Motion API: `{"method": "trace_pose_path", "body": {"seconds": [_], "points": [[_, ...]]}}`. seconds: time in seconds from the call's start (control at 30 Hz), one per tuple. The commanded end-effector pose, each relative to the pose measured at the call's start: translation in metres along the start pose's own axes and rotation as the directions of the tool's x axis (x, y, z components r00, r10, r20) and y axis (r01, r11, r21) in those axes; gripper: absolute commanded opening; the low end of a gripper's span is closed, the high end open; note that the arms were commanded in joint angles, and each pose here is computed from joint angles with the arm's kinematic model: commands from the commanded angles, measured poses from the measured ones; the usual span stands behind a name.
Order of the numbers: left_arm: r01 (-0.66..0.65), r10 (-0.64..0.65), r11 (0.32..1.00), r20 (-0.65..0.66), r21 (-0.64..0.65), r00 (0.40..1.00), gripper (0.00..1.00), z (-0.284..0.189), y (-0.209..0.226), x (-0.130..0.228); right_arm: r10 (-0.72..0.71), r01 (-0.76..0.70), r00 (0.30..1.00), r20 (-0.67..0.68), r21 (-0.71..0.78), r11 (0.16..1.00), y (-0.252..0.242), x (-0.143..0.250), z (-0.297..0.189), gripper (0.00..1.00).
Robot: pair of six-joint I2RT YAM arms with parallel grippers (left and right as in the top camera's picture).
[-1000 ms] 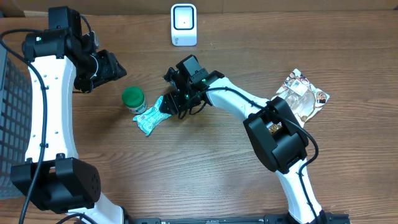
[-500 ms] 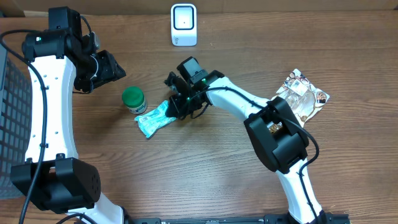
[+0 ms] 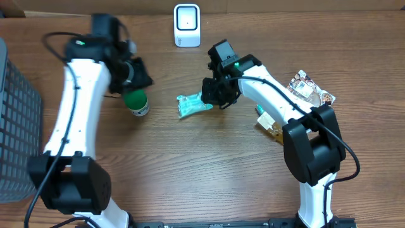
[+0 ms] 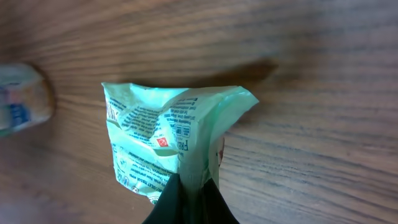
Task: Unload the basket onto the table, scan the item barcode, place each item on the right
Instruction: 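Grasp the mint-green tissue pack with both grippers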
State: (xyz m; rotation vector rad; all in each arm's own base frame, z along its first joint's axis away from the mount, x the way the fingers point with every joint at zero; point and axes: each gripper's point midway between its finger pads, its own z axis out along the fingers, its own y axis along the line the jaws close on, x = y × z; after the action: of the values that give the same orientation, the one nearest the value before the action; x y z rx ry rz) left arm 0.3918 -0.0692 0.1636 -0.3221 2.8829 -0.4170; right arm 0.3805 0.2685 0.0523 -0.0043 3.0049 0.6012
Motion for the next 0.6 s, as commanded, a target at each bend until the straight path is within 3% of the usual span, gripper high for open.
{"method": "trace_pose_path", "body": {"seconds": [0.0, 0.13, 0.57], "points": [[-0.011, 0.017, 0.997, -0.079, 0.075, 0.997, 0.13, 0.040, -0.026, 0.031, 0.083, -0.081, 0.996, -0.028, 0.041, 0.996, -0.011, 0.020, 0.013, 0.04], [-0.045, 0.054, 0.992, -0.069, 0.119, 0.996, 0.04, 0.079, -0.044, 0.048, 0.105, -0.103, 0.993, -0.049, 0.047, 0.994, -0.020, 0.031, 0.026, 0.04], [-0.179, 0.187, 0.973, -0.047, 0.146, 0.981, 0.04, 0.140, -0.047, 0.058, 0.076, -0.076, 0.996, -0.041, 0.006, 0.997, -0.013, 0.033, 0.035, 0.04]]}}
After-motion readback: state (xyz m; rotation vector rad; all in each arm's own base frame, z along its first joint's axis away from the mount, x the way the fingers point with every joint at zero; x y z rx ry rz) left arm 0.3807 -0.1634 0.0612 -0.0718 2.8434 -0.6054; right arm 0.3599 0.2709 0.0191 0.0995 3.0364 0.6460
